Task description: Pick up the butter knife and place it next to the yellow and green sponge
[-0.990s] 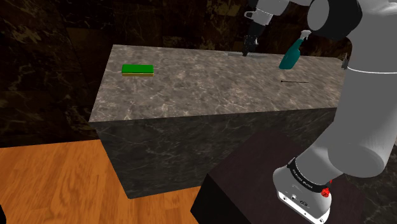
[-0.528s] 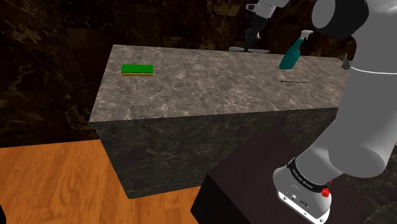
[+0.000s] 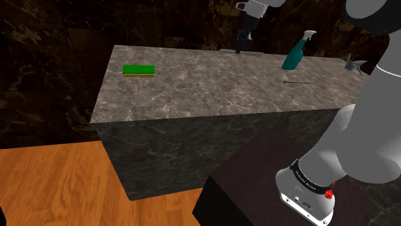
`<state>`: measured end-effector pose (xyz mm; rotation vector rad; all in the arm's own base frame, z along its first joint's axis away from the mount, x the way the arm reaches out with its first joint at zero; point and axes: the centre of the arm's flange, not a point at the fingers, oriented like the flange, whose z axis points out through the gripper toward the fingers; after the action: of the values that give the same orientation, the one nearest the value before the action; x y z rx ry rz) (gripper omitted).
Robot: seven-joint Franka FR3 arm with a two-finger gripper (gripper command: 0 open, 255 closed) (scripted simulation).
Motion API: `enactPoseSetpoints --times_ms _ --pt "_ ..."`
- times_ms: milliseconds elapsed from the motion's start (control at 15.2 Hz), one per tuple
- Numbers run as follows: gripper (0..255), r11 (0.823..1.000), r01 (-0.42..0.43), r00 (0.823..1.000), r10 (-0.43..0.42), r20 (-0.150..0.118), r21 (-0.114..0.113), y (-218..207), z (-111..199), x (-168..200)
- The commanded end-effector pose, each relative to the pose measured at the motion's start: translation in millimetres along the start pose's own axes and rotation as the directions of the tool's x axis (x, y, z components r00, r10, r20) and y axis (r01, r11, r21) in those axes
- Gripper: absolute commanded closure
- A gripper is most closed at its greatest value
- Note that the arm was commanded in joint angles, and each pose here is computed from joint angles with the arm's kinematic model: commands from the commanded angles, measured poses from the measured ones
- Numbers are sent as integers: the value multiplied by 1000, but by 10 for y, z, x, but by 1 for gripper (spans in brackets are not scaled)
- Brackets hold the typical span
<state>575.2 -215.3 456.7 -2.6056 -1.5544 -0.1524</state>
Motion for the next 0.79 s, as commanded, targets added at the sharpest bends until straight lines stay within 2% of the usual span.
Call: enactPoseSetpoints --times_ms 0,726 --pt "255 1000 -2 1000 2 0 0 -137 51 225" --pt "255 1000 -2 1000 2 0 0 -818 235 1494"
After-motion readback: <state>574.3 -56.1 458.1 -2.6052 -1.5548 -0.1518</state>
